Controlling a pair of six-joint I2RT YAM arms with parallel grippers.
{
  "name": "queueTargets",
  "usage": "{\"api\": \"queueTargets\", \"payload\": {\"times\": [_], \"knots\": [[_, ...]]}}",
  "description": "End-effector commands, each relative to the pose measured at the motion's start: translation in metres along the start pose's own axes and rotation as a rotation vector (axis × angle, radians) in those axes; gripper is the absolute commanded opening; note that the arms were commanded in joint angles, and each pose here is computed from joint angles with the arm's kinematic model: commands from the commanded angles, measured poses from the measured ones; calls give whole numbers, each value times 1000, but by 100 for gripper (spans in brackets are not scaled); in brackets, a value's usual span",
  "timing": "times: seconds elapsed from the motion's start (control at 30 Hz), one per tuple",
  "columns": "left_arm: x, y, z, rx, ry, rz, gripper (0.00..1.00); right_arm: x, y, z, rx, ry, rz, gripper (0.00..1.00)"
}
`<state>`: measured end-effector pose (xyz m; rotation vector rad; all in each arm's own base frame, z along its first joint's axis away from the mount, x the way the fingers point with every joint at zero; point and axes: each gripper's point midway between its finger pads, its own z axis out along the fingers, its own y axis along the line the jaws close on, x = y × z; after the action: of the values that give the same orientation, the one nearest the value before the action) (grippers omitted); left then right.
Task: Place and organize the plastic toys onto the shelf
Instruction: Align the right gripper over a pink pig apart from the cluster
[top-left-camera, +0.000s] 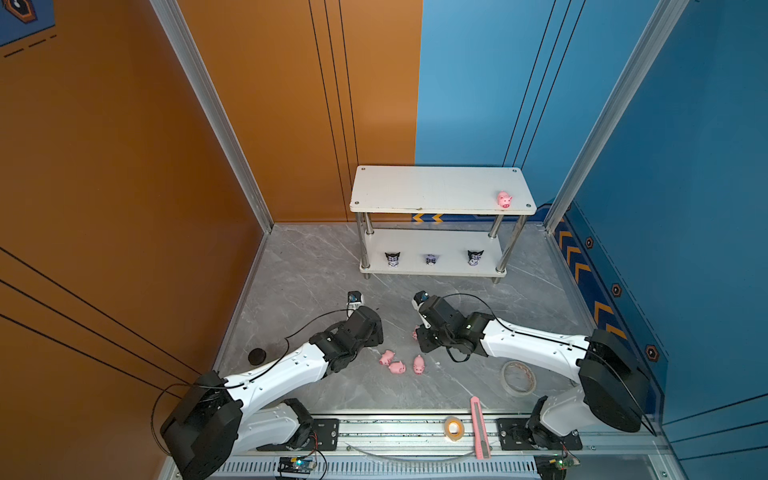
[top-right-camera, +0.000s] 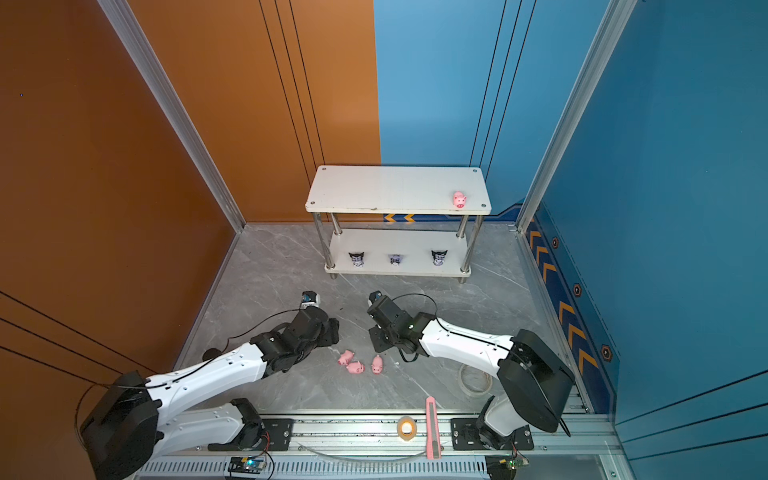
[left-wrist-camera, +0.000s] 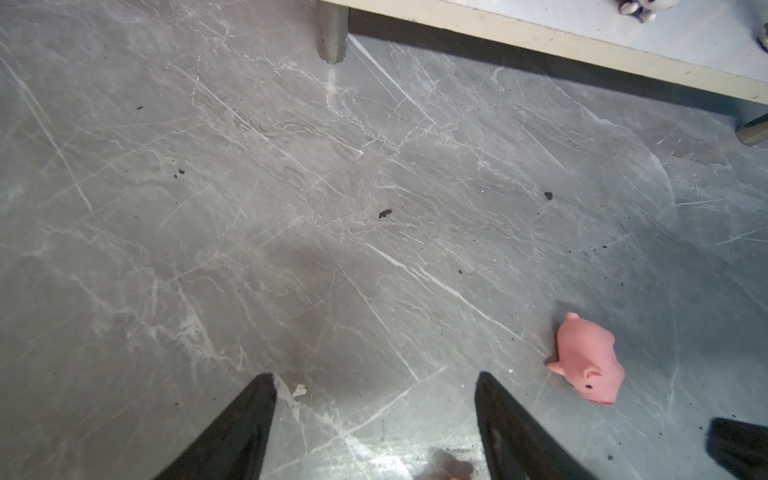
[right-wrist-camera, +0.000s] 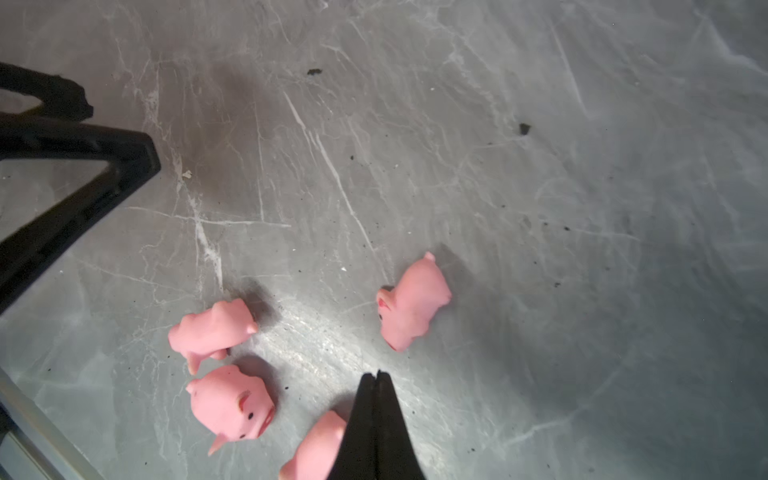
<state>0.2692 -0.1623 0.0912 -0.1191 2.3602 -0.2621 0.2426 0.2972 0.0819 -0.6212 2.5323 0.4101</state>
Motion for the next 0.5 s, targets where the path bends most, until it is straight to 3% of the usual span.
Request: {"api": "queueTargets", "payload": {"times": [0.0, 0.23, 0.47], "knots": [[-4, -1, -3, 10, -3, -5, 78, 3, -12, 12, 85, 44, -12, 1], [-6, 8, -9, -4, -26, -9, 78, 14, -24, 30, 108, 85, 12, 1], [-6, 9, -6, -7, -18, -8, 78, 37, -43, 25, 97, 95, 82, 0]]}}
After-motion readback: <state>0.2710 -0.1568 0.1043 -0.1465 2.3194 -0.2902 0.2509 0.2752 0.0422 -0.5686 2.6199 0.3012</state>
